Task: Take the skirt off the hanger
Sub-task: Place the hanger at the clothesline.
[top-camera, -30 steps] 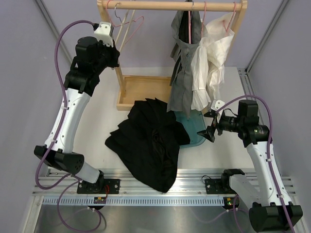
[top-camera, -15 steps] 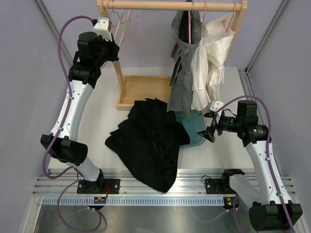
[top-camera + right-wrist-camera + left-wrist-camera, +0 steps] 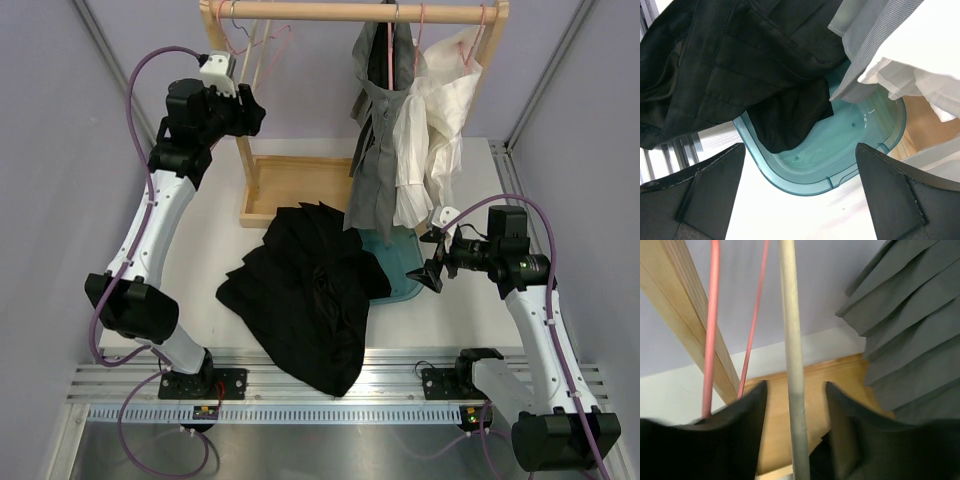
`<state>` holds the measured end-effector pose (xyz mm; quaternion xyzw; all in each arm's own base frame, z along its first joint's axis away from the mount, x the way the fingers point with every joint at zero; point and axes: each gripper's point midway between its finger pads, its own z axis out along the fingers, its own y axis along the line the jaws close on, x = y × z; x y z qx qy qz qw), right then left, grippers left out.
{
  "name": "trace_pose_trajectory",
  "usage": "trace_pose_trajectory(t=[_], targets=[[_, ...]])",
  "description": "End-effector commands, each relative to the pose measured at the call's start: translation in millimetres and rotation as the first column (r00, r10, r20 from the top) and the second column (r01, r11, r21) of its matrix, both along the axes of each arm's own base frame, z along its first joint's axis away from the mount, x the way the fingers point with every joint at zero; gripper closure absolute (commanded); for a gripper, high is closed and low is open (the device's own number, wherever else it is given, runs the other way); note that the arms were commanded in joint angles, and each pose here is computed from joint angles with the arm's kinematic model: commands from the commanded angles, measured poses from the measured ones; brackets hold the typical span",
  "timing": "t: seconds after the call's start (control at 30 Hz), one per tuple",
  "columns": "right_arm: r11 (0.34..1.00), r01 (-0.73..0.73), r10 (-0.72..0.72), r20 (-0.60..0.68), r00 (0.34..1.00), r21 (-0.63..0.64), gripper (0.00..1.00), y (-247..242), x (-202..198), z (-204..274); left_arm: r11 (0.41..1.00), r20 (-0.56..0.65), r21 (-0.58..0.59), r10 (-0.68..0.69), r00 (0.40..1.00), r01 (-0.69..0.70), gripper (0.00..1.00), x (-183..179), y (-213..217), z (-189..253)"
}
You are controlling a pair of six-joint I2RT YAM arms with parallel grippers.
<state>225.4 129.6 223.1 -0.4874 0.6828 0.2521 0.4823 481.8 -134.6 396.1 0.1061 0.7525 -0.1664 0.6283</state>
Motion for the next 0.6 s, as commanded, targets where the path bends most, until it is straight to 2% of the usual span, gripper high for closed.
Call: trace_pose_trajectory(t=[0.0, 0.1, 0.17, 0.2, 0.23, 0.27, 0.3, 0.33, 0.37, 0.4, 0.43, 0.47, 0.5, 0.53, 0.57], targets=[[1.000, 0.000, 0.000, 0.009, 1.000, -0.009, 0.01, -3, 1, -1, 0.998, 0.095, -0.045, -0.040, 0.995, 0.045, 0.38, -21, -3, 37], [1.000, -0.005, 0.005, 0.001, 1.000, -0.006, 0.00, -2, 0, -2, 0.997, 0.108, -0.049, -0.058, 0.992, 0.064, 0.24, -40, -2, 42], [1.000, -0.011, 0.011, -0.001, 1.000, -0.002, 0.00, -1, -1, -2, 0.996, 0.150, -0.054, -0.068, 0.986, 0.077, 0.20, -64, 0, 55], [1.000, -0.014, 0.014, -0.001, 1.000, -0.001, 0.01, -1, -1, -2, 0.996, 0.121, -0.050, -0.072, 0.990, 0.078, 0.18, -70, 1, 38], [1.000, -0.014, 0.014, -0.007, 1.000, 0.001, 0.01, -1, -1, -2, 0.995, 0.181, -0.050, -0.080, 0.980, 0.090, 0.17, -92, 4, 54], [1.000, -0.017, 0.017, -0.009, 1.000, 0.001, 0.01, 0, -1, -3, 0.994, 0.194, -0.047, -0.088, 0.977, 0.098, 0.16, -102, 5, 52], [1.000, -0.018, 0.018, -0.010, 1.000, 0.002, 0.01, 0, -1, -3, 0.993, 0.149, -0.038, -0.103, 0.983, 0.110, 0.14, -109, 4, 21], [1.000, -0.018, 0.018, -0.012, 1.000, 0.000, 0.01, 0, -1, -4, 0.992, 0.162, -0.032, -0.118, 0.980, 0.124, 0.11, -119, 4, 15], [1.000, -0.016, 0.016, -0.016, 1.000, -0.001, 0.01, -1, 0, -4, 0.987, 0.267, -0.034, -0.143, 0.953, 0.158, 0.09, -145, 4, 35], [1.000, -0.012, 0.012, -0.017, 1.000, -0.004, 0.01, -1, 0, -5, 0.985, 0.295, -0.039, -0.151, 0.944, 0.170, 0.07, -155, 3, 30], [1.000, -0.012, 0.012, -0.016, 1.000, -0.002, 0.01, -1, 1, -4, 0.982, 0.310, -0.051, -0.158, 0.938, 0.182, 0.01, -159, 1, 5], [1.000, -0.009, 0.009, -0.030, 0.999, 0.010, 0.01, 0, 1, -4, 0.980, 0.382, -0.049, -0.160, 0.910, 0.193, 0.01, -182, 4, 12], [0.999, -0.017, 0.018, -0.038, 0.999, 0.032, 0.01, 2, 0, -1, 0.979, 0.403, -0.047, -0.163, 0.900, 0.198, 0.01, -190, 5, 4], [0.999, -0.024, 0.026, -0.036, 0.999, 0.046, 0.01, 5, 0, 0, 0.985, 0.378, -0.071, -0.121, 0.918, 0.159, 0.01, -190, 11, -24], [0.998, -0.026, 0.029, -0.048, 0.998, 0.064, 0.00, 7, -1, 1, 0.987, 0.389, -0.079, -0.097, 0.916, 0.138, 0.01, -195, 15, -31]])
